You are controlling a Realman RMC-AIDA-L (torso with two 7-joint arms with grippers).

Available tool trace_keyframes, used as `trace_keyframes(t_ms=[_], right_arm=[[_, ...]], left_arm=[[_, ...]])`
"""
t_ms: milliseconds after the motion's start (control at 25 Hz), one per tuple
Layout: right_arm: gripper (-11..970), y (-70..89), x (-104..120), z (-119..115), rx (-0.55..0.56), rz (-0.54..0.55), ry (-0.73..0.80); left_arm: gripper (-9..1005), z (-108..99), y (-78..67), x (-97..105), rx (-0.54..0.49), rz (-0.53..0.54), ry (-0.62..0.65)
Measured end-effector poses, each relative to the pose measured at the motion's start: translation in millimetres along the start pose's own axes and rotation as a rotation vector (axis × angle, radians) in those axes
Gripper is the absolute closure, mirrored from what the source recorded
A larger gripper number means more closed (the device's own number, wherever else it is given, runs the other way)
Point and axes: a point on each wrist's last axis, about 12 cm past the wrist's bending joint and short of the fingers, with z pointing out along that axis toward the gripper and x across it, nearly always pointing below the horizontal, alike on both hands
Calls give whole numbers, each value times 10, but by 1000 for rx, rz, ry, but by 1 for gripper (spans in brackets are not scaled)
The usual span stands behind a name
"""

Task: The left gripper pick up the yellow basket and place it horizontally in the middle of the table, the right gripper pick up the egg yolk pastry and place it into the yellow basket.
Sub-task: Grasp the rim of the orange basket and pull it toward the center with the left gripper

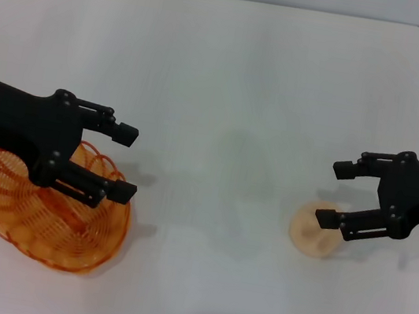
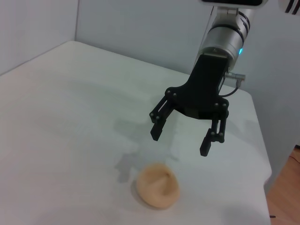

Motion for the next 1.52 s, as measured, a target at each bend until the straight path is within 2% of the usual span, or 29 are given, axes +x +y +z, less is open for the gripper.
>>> trace_keyframes(t_ms=[520, 760, 1000, 1240, 1520], right_arm=[[106, 2, -15, 9, 0, -4, -3], [106, 4, -26, 9, 1, -9, -5], [106, 10, -24, 9, 1, -6, -13], [107, 11, -35, 13, 0, -8, -16], [107, 3, -62, 18, -1, -11, -17]], left_arm=[[133, -17, 4, 8, -10, -4, -4], [133, -87, 27, -13, -29, -34, 18], [133, -330, 101, -71, -88, -133, 77], [133, -647, 131, -67, -201, -272, 186], [134, -932, 151, 22, -334, -410, 286]])
